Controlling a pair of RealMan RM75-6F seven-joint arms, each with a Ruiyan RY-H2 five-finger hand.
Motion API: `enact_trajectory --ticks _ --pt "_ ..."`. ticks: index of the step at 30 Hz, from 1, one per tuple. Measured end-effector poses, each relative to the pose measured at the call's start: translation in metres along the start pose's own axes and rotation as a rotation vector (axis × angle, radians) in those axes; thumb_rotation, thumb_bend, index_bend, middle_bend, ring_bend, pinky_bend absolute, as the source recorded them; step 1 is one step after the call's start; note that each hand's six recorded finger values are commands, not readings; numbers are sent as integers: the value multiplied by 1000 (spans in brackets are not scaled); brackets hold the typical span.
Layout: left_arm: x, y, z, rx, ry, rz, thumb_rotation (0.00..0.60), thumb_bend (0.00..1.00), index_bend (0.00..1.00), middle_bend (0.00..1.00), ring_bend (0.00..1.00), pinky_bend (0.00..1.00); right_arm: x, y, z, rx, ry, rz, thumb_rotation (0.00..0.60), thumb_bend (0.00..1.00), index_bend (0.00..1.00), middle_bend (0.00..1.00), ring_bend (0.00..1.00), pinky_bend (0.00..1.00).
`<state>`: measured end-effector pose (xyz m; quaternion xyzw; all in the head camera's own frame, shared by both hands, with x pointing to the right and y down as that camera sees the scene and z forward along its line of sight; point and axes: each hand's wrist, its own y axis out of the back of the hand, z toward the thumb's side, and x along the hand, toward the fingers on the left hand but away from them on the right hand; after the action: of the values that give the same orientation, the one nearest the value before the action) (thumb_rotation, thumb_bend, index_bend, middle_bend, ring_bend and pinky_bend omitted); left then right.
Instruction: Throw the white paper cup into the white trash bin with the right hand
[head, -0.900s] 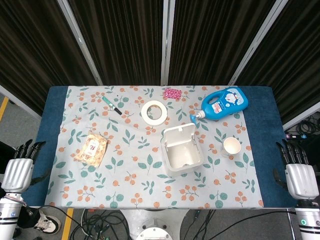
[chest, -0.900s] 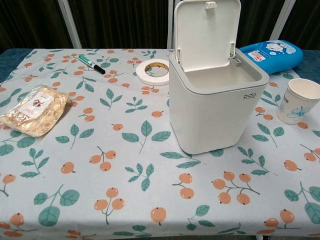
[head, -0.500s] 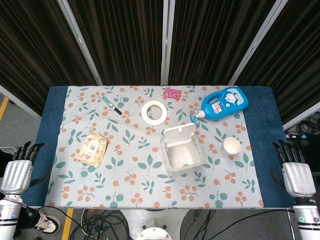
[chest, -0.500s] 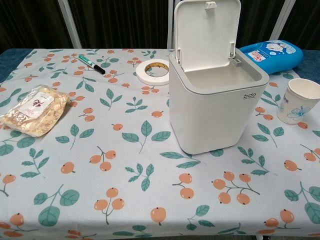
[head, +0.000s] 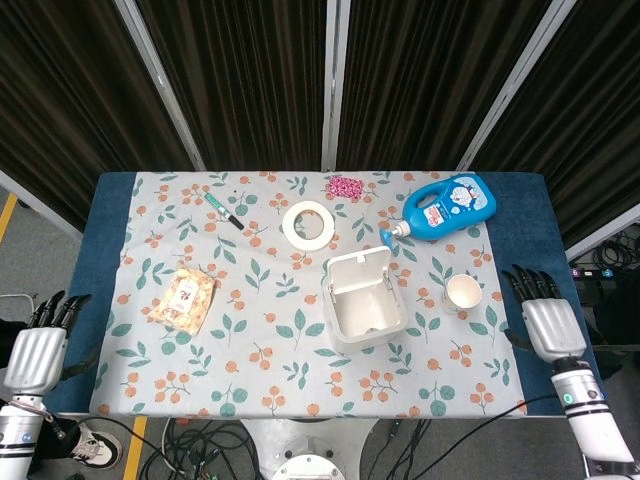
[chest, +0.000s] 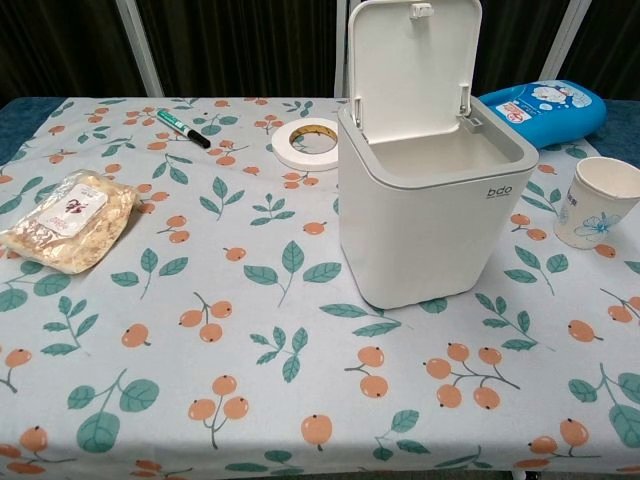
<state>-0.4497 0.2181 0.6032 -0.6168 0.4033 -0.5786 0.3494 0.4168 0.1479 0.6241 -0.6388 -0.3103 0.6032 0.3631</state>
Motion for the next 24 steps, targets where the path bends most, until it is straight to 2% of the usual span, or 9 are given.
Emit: enact_trajectory --ticks 10,15,20,24 --pt "-2 2 -1 -17 5 -5 600 227 144 143 31 124 -46 -20 33 -45 67 72 600 149 0 0 0 11" --pt "-2 0 -2 -20 5 -13 600 227 144 143 30 124 -57 -24 45 -42 94 96 600 161 0 0 0 207" --pt "-2 -3 -1 -8 0 -22 600 227 145 143 30 124 -63 -30 47 -24 90 131 600 175 0 2 0 283" --pt "-1 -3 -1 -13 0 -20 600 226 145 143 31 124 -66 -34 51 -19 94 127 600 189 0 44 36 373"
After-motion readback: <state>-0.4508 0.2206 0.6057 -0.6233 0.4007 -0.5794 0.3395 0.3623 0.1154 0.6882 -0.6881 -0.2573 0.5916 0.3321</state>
